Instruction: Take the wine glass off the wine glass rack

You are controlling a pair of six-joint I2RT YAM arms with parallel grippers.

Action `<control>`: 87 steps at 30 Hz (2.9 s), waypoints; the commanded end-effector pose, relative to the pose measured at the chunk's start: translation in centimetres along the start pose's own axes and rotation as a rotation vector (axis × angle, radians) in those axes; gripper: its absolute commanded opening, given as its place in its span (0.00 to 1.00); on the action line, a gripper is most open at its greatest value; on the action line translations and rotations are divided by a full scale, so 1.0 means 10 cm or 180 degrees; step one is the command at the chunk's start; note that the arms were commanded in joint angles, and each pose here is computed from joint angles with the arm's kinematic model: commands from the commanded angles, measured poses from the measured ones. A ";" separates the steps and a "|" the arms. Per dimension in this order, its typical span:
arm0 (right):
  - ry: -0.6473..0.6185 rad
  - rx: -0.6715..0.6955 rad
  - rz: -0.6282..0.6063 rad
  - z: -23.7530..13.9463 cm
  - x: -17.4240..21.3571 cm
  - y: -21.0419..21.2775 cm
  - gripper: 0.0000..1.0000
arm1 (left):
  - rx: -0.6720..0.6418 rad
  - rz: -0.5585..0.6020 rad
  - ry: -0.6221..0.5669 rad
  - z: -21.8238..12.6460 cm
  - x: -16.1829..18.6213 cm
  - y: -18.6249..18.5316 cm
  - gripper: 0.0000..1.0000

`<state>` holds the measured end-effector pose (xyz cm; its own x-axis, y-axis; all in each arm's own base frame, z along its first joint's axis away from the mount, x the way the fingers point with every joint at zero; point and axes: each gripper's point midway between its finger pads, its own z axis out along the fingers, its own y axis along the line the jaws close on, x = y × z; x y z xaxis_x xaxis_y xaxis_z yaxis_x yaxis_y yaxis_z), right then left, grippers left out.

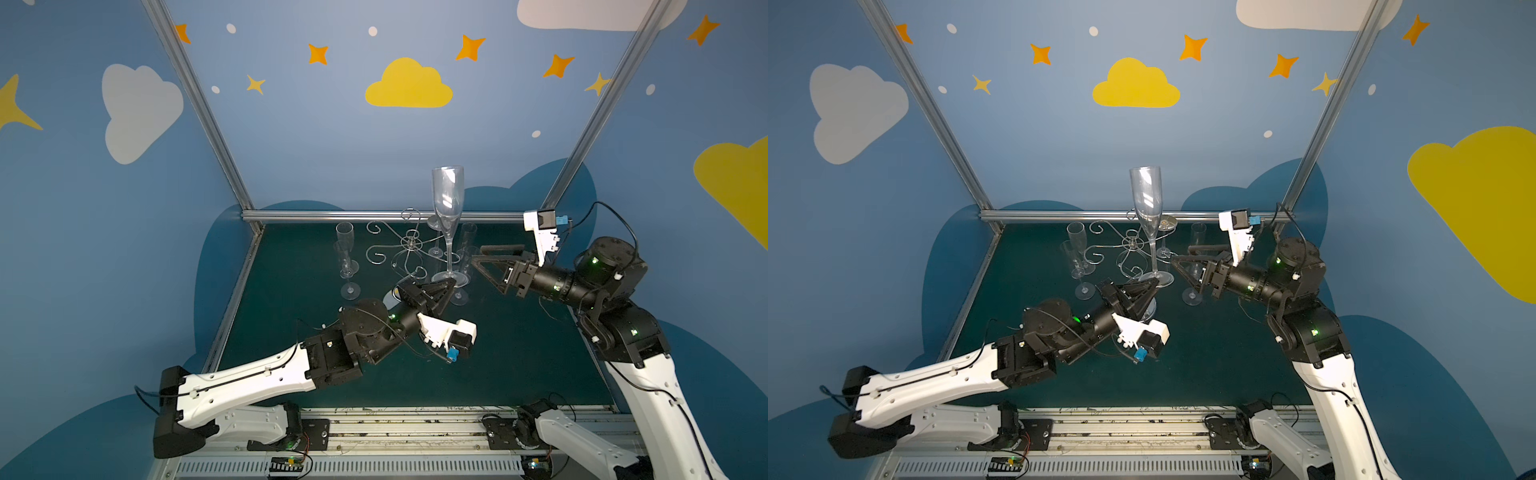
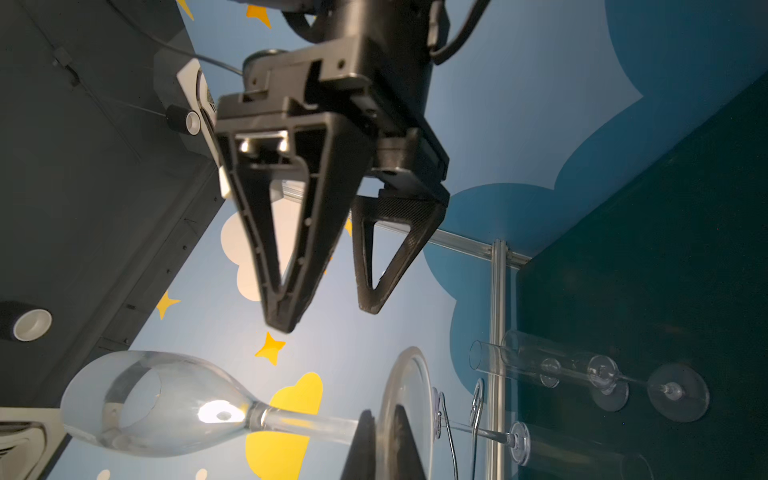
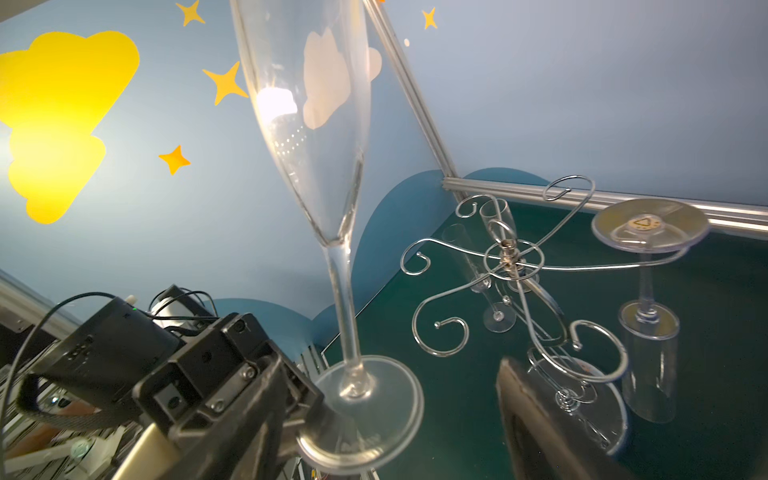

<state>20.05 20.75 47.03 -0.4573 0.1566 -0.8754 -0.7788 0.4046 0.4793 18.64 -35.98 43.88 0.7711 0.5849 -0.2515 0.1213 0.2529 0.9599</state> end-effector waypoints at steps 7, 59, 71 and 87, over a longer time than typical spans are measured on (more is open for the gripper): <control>0.0287 -0.0037 -0.0202 0.13 0.15 0.08 0.66 | -0.0227 0.0440 -0.0003 -0.01 -0.03 0.01 0.03; 0.0393 -0.0017 -0.1212 0.32 0.80 0.01 0.00 | 0.0874 -0.4278 -0.0434 -0.55 0.35 0.59 0.76; 0.0536 -0.0234 -0.1223 0.44 1.18 0.09 0.00 | 0.1817 -0.5015 -0.0837 -0.52 0.13 0.39 0.82; 0.0646 -0.0471 -0.1154 0.71 1.48 0.23 0.00 | 0.1679 -0.5222 -0.0770 -0.37 0.24 0.20 0.82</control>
<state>14.48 29.76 33.63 -0.2285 -0.2090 -0.9508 -0.9474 0.2726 0.1677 18.73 -31.62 43.08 -0.3256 -0.0741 -0.9426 0.9332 0.1352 -0.3330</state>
